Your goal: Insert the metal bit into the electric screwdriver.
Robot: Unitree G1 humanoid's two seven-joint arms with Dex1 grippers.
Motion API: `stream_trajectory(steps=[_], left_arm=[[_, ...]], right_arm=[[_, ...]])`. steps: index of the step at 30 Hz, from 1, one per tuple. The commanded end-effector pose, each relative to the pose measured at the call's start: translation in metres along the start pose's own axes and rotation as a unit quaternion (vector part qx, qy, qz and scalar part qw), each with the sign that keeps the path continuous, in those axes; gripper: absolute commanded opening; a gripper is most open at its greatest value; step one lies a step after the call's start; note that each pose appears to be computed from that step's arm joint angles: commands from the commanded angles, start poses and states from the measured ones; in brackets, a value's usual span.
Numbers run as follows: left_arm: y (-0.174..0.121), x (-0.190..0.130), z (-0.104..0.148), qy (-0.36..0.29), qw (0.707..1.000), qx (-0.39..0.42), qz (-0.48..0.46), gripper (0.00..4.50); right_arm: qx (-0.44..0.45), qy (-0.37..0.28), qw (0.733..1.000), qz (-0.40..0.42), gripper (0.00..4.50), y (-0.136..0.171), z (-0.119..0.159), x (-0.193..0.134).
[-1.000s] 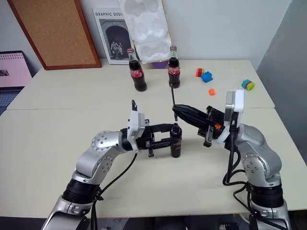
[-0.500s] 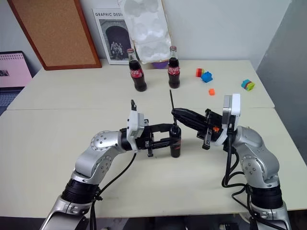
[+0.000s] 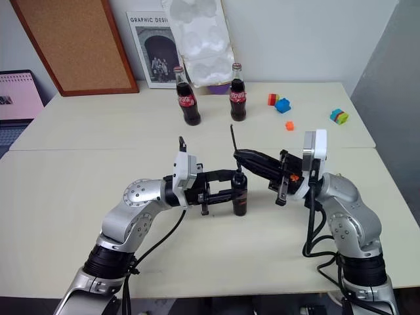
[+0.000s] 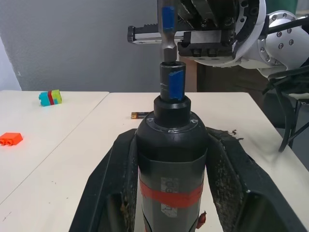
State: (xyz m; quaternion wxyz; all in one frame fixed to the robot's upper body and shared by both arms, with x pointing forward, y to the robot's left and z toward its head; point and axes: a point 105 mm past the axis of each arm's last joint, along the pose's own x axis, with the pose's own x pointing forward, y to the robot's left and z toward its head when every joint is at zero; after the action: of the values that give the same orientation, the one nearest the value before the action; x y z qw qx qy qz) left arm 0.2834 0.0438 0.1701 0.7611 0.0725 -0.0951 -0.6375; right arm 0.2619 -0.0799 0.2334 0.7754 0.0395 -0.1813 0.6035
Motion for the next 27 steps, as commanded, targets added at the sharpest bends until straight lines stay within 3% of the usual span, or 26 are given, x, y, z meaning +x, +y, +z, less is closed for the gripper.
stream_trajectory(steps=[1,27], left_arm=[[0.004,-0.008,-0.004,0.024,1.0,0.006,0.01,1.64],[0.001,-0.013,0.0,0.04,0.999,0.005,0.006,1.64]], right_arm=[[-0.033,-0.02,0.999,0.012,0.0,0.004,0.017,0.004],[-0.011,-0.022,0.997,0.074,0.0,0.015,0.02,0.013]])
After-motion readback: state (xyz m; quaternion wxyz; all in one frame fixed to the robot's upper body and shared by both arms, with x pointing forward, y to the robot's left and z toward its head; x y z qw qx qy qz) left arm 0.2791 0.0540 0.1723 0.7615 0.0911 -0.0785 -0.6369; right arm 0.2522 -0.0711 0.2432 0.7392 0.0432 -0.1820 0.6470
